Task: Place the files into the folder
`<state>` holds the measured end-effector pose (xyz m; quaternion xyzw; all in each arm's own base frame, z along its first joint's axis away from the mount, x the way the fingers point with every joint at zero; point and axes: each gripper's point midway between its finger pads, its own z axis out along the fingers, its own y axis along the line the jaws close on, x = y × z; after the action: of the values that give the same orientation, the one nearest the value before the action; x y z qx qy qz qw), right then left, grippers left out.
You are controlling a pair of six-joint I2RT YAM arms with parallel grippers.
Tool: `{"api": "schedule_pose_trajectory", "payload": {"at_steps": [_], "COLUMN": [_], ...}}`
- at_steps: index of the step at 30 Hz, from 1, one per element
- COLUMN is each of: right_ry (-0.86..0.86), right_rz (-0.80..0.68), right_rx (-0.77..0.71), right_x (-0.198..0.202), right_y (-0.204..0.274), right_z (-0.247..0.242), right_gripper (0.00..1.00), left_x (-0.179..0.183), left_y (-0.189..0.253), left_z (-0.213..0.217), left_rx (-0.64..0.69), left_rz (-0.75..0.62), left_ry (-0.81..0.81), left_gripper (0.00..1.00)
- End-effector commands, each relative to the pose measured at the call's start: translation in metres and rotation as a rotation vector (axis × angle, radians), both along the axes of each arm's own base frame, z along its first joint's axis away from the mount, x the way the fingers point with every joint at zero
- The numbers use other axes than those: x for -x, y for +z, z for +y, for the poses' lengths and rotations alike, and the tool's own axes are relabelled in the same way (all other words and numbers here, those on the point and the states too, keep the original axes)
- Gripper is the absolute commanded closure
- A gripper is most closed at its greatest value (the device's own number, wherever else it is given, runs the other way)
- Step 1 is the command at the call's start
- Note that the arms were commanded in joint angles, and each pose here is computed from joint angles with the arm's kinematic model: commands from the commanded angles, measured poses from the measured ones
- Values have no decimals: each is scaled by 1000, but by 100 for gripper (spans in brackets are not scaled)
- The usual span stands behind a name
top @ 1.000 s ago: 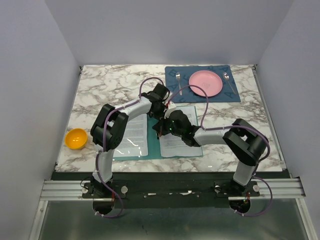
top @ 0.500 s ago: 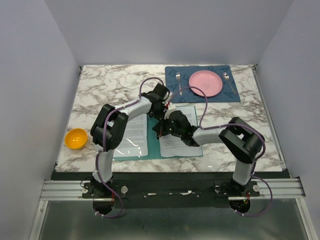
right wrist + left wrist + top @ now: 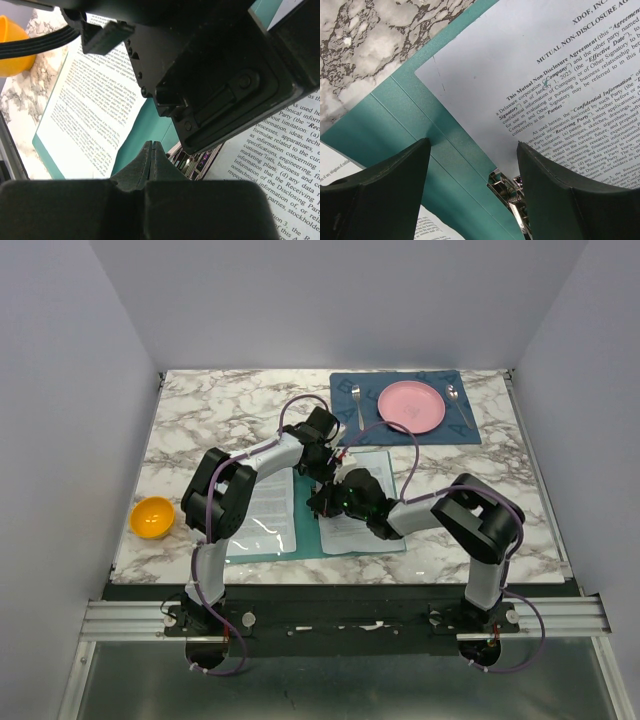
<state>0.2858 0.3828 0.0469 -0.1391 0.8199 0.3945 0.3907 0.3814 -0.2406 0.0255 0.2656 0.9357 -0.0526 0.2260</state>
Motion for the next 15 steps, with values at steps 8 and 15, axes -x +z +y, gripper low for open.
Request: {"api": "schedule_pose_trajectory", "payload": {"at_steps": [8, 15], "right_ry": [16, -21], "right_rz": [178, 222], "right_rx": [204, 279], "right_x": [35, 42], "right_y": [-80, -95], "right_z": [-34, -53], "right_gripper": [100, 100], "left_x": [28, 28], "left_y": [-33, -34], "left_z": [33, 32], "left_rx": [-161, -157], "left_rz": [127, 129], "left_ry": [-16, -18], "left_gripper": [22, 23]}}
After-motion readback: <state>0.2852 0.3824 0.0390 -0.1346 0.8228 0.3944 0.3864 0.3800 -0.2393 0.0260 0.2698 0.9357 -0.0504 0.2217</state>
